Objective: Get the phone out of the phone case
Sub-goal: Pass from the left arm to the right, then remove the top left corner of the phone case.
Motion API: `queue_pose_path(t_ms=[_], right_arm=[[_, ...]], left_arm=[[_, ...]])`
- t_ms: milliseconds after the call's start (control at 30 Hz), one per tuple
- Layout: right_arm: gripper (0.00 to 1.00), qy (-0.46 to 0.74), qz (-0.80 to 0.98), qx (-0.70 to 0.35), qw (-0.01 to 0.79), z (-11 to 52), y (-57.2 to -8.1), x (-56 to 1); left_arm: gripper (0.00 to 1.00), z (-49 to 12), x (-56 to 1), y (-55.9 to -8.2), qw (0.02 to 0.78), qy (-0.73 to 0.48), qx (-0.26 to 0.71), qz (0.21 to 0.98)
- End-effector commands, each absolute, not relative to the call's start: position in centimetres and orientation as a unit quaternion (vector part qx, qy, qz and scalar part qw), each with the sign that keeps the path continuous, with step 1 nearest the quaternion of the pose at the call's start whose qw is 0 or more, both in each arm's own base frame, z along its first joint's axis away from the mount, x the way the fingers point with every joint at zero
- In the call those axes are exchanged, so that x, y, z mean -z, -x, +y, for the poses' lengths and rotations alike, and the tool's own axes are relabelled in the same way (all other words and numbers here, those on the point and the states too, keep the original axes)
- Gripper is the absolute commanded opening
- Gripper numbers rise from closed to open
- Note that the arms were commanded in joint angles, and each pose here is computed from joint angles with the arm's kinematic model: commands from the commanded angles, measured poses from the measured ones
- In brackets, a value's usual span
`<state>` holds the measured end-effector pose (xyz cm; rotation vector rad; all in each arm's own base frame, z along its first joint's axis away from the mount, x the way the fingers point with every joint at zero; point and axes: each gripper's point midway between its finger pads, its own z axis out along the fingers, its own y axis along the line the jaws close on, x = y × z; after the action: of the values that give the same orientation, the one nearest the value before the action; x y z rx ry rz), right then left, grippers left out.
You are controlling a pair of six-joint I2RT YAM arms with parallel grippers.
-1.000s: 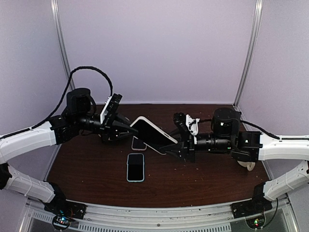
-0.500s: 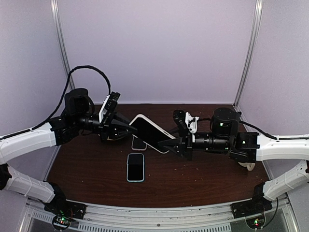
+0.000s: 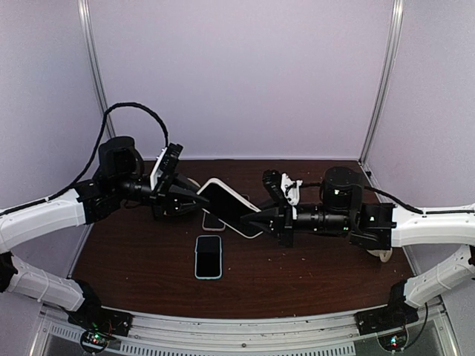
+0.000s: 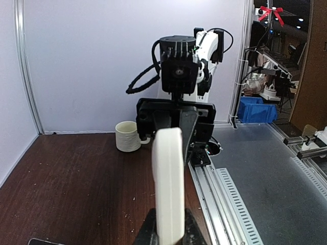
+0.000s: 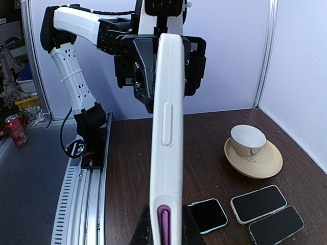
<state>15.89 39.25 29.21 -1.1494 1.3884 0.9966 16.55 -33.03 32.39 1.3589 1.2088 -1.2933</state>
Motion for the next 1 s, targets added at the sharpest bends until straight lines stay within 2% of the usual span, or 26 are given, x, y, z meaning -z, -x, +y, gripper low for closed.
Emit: queue_pose_path(t_ms=[0, 67, 133, 200, 267, 333, 567, 967], right_arm=[[0.00, 0.479, 0.587, -0.402, 0.515, 39.5, -16.2, -29.4], [0.00, 0.486, 0.587, -0.392, 0.514, 39.3, -16.2, -29.3], [0.00, 0.496, 0.589, -0.381, 0.512, 39.2, -16.2, -29.1], [0.00, 0.502, 0.593, -0.366, 0.512, 38.9, -16.4, -28.9], [0.00, 0.507, 0.602, -0.349, 0.508, 38.7, -16.7, -28.7], [0.01, 0.520, 0.610, -0.336, 0.495, 38.6, -16.8, -28.6], [0.00, 0.569, 0.607, -0.308, 0.461, 37.9, -16.2, -27.7], [0.00, 0.683, 0.504, -0.215, 0.483, 35.7, -14.9, -26.1]], left_arm=[[0.00, -32.4, -35.2, -15.8, 0.483, -0.563, 0.510, 0.435], [0.05, -32.3, -34.9, -15.5, 0.481, -0.576, 0.501, 0.432], [0.20, -32.1, -34.6, -15.2, 0.477, -0.587, 0.494, 0.429], [0.40, -31.8, -34.4, -14.9, 0.478, -0.595, 0.485, 0.426], [0.52, -31.5, -34.3, -14.5, 0.481, -0.604, 0.476, 0.421], [0.60, -31.1, -34.0, -14.2, 0.479, -0.610, 0.469, 0.423], [0.62, -30.1, -34.0, -13.4, 0.483, -0.628, 0.443, 0.420], [0.66, -29.5, -32.0, -12.0, 0.437, -0.659, 0.448, 0.419]])
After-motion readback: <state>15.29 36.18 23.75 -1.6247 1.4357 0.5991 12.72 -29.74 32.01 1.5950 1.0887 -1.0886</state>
